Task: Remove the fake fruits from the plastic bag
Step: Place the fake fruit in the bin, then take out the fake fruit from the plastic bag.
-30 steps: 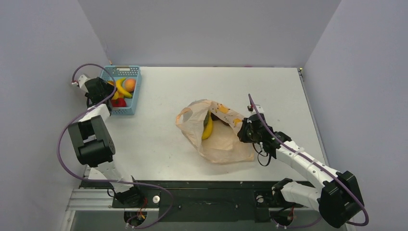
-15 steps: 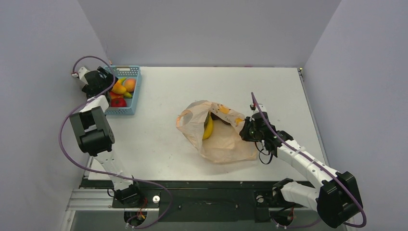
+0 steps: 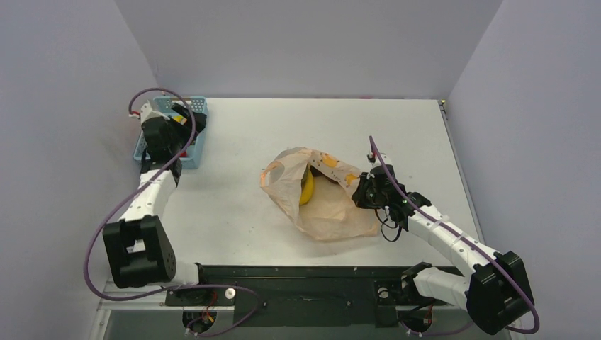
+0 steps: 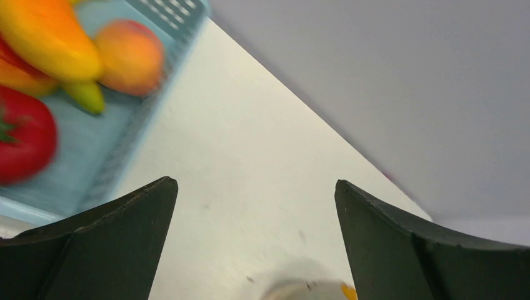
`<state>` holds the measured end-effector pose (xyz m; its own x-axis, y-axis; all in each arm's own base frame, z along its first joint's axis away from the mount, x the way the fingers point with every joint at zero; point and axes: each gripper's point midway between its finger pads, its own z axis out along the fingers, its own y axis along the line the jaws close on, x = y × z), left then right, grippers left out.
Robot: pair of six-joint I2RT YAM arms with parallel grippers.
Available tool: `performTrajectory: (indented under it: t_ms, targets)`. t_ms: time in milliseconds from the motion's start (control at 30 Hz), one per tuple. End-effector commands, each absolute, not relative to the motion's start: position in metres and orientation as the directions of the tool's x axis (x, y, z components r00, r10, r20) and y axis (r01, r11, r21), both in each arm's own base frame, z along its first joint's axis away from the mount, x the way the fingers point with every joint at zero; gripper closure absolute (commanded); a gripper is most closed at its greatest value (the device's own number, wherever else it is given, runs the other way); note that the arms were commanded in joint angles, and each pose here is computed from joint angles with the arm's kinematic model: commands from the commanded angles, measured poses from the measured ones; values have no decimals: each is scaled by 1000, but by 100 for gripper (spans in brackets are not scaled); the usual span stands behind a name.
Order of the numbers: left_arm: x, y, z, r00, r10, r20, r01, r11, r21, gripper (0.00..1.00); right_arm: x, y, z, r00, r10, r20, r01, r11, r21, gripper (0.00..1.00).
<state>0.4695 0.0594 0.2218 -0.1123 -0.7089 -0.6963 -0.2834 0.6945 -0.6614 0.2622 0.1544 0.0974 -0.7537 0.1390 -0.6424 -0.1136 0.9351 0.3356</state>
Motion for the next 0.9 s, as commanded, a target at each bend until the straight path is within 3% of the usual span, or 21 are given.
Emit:
performTrajectory:
  t_ms: [0, 300, 567, 867]
  targets:
    - [434, -13, 244, -211, -729, -651, -80, 677, -732, 3, 273, 160, 120, -706, 182, -685, -130, 917, 378, 100]
    - [336, -133, 291, -353, -499, -791, 254, 763, -595, 3, 269, 161, 124, -708, 182, -683, -137, 913, 385, 100]
    - [251, -205, 291, -431, -358, -828, 478, 688, -546, 3, 268, 167, 127, -706, 192, -682, -143, 904, 402, 100]
    - [204, -294, 289, -354, 13, -935, 684, 685, -250, 3, 266, 170, 129, -700, 192, -688, -144, 905, 400, 100]
